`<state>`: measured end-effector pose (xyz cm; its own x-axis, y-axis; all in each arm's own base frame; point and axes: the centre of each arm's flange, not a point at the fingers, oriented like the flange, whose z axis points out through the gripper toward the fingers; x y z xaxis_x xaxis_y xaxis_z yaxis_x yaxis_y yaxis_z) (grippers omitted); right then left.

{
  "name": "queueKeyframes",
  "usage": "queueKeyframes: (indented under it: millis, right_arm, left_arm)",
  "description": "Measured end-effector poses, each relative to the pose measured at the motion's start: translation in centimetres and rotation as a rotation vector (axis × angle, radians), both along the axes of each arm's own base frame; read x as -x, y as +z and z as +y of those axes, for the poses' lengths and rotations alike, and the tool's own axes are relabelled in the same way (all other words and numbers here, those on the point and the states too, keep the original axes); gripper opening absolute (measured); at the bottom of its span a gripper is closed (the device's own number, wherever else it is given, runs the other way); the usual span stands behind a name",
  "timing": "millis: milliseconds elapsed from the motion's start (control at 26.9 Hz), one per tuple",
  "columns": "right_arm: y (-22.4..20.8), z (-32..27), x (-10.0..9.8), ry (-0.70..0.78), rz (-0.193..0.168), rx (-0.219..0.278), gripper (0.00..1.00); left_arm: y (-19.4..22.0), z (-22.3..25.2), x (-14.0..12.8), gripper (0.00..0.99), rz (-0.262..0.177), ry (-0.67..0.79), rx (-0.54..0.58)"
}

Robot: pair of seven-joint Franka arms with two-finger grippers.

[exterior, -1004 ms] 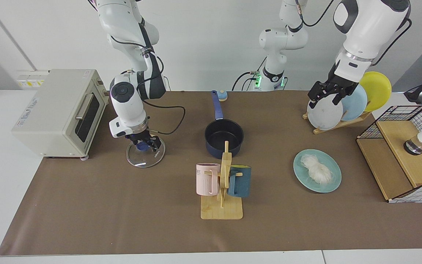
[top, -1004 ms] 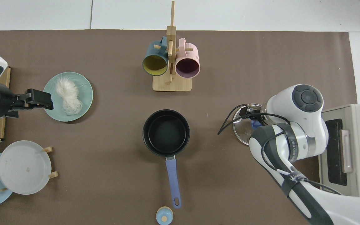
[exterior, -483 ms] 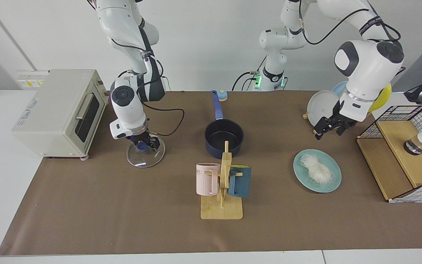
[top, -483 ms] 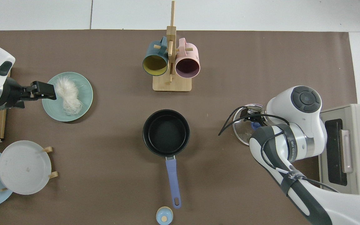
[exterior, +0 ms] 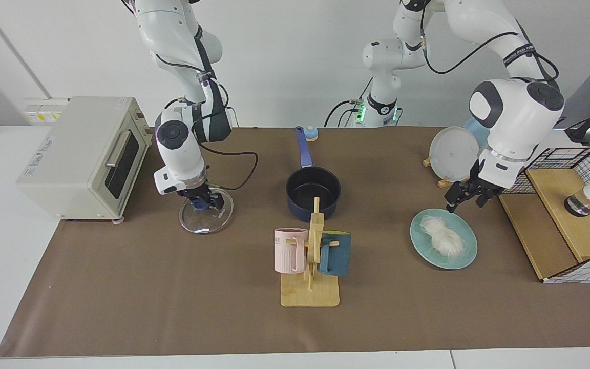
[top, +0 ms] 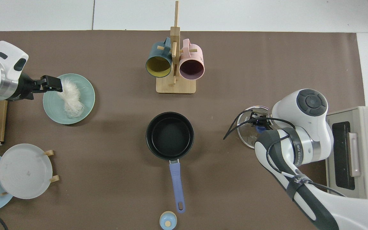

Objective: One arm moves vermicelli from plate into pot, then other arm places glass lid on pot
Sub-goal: 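Grasp the vermicelli with the left gripper while the right gripper grasps the lid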

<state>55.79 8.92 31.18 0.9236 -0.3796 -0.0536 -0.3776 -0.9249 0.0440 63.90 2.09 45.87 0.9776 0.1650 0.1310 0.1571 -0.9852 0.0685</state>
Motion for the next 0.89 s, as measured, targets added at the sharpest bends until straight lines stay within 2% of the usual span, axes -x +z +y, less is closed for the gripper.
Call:
queueKeyframes:
  millis: [74, 335, 706, 892]
  right_arm:
    - [0.0, 0.2, 0.0, 0.003, 0.0, 0.0, 0.44]
    - [0.5, 1.0, 0.0, 0.017, -0.009, -0.002, 0.44]
    - [3.9, 1.6, -1.1, 0.024, -0.044, -0.009, 0.44]
    - [6.6, 1.4, -2.0, 0.018, -0.078, -0.014, 0.44]
  left_arm:
    - [-1.7, 0.0, -0.8, 0.991, -0.013, -0.004, -0.001]
    - [-6.7, 0.4, -2.5, 0.991, -0.019, -0.053, -0.01]
    - [-7.7, 1.7, -2.7, 0.991, -0.016, -0.064, -0.015]
    - [-8.6, 1.3, -3.1, 0.991, -0.031, -0.069, -0.013]
